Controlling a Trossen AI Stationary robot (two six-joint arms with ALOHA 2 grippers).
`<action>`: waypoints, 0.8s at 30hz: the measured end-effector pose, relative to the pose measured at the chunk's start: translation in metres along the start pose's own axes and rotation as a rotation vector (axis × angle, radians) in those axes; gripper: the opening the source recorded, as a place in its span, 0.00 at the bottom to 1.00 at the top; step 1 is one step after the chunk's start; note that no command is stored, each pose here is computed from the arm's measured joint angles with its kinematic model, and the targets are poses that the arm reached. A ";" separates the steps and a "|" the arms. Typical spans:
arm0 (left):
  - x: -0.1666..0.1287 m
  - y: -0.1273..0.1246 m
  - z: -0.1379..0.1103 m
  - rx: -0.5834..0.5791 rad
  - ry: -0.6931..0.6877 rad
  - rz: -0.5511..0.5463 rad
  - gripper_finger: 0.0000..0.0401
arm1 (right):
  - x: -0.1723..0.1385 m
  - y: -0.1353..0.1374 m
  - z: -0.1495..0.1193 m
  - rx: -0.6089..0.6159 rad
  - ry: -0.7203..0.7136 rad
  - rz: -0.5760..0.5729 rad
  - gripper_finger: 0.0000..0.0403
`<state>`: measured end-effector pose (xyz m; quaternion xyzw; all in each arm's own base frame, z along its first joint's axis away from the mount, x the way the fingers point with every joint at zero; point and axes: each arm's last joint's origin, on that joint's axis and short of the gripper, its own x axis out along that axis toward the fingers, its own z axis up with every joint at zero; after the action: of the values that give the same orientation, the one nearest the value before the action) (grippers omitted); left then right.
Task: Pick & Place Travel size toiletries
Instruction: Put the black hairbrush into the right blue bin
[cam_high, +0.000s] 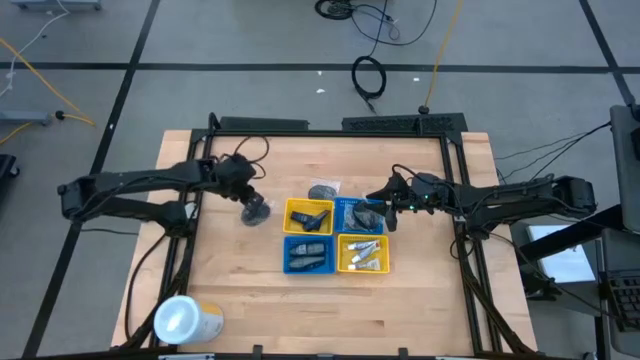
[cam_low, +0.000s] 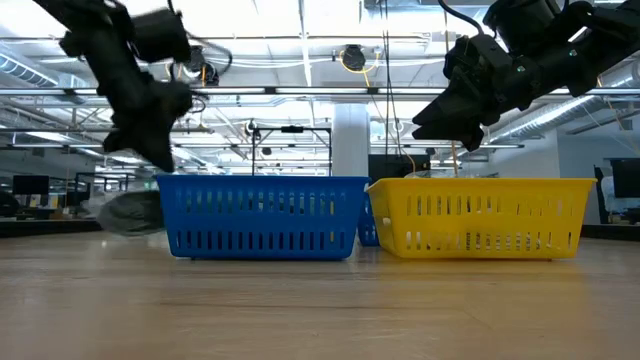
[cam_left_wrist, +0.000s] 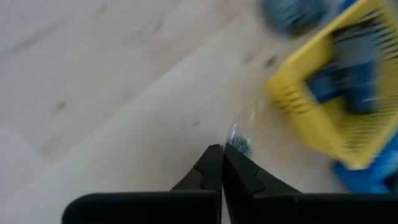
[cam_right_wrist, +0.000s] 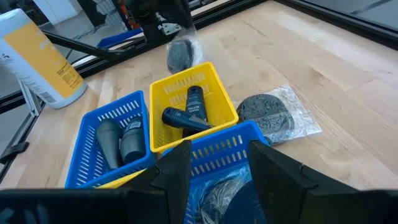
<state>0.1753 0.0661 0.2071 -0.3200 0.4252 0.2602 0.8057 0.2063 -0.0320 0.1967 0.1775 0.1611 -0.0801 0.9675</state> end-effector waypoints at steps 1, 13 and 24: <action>-0.006 -0.003 0.001 0.007 -0.024 -0.020 0.00 | 0.000 0.000 0.000 0.000 0.000 0.000 0.38; -0.075 -0.050 0.016 0.135 -0.333 -0.233 0.00 | 0.000 0.000 0.000 0.000 -0.002 0.000 0.38; -0.081 -0.091 0.031 0.288 -0.549 -0.415 0.00 | 0.000 0.006 0.008 -0.013 -0.086 0.046 0.38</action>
<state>0.2132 0.0170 0.3166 -0.2010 0.1518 0.1051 0.9620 0.2095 -0.0294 0.2056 0.1713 0.1158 -0.0643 0.9763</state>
